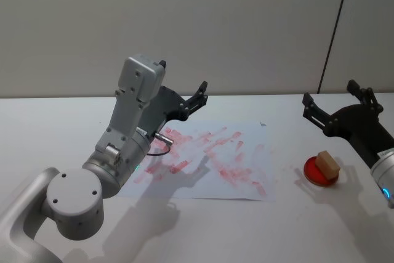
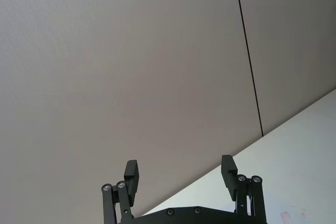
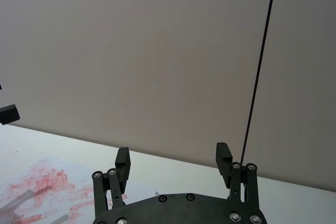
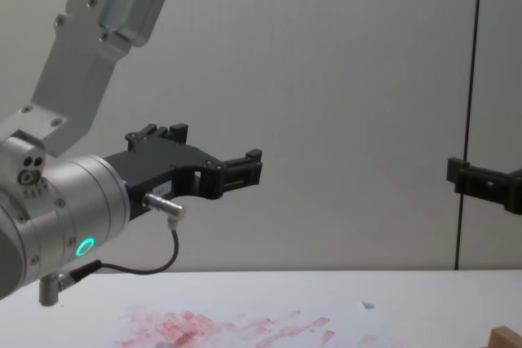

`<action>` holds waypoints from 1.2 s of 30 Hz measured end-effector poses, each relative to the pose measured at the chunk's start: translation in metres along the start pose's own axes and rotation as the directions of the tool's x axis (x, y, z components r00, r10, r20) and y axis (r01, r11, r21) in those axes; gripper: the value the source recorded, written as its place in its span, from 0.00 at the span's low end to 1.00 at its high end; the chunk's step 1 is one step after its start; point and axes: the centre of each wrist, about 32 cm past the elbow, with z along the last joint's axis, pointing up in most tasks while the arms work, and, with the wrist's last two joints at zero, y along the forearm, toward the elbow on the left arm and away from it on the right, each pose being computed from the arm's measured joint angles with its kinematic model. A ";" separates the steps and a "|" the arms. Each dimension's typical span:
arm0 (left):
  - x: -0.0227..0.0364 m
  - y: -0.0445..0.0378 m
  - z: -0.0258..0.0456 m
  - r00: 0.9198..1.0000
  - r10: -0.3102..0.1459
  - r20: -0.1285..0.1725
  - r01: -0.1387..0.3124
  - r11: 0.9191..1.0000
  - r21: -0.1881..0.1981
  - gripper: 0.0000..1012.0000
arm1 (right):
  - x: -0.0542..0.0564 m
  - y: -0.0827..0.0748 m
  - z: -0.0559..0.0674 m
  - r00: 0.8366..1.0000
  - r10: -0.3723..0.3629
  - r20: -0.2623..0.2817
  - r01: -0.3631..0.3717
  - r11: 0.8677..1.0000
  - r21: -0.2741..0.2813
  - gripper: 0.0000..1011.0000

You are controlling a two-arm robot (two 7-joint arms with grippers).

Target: Use the one hand to pick up the stamp and affix it onto the A4 paper.

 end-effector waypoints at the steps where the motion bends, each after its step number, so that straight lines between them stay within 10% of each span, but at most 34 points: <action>1: 0.0000 0.0000 0.0000 1.000 0.000 0.000 0.000 1.000 0.000 0.99 | 0.000 0.000 0.000 1.000 0.000 0.000 0.000 1.000 0.000 0.99; 36: 0.0000 0.0000 0.0000 1.000 0.000 0.000 0.000 1.000 0.000 0.99 | 0.001 -0.002 -0.001 1.000 0.000 0.000 0.000 1.000 -0.006 0.99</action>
